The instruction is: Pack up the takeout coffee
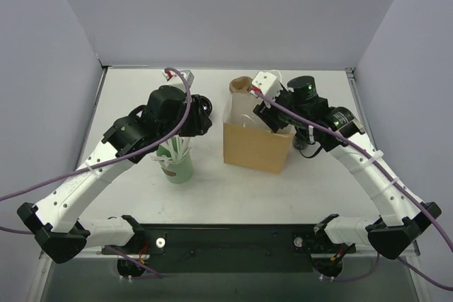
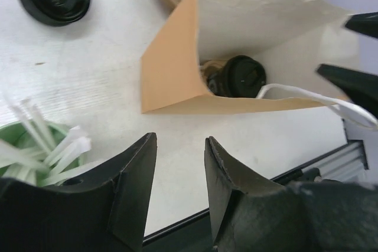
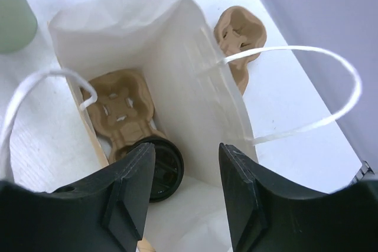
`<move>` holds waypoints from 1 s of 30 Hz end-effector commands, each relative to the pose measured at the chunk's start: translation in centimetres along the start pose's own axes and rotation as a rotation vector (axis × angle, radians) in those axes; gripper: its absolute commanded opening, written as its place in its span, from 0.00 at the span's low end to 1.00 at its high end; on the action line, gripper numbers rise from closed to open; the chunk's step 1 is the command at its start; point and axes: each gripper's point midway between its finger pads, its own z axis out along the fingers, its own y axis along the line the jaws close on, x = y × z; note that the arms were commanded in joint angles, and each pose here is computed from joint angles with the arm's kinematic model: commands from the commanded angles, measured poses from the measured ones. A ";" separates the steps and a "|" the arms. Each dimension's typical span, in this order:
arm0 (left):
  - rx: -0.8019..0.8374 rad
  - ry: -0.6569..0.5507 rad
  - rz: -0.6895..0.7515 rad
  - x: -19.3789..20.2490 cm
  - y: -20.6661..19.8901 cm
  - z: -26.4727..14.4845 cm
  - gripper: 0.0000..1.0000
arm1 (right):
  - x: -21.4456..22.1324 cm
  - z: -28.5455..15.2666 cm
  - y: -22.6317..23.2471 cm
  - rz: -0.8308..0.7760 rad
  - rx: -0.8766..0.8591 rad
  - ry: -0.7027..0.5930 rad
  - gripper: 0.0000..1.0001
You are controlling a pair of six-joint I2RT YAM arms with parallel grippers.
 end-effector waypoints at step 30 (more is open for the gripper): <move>-0.566 0.150 0.045 1.9 17.8 2.0 0.50 | -7.6 -8.4 -3.4 0.278 0.216 -0.236 0.79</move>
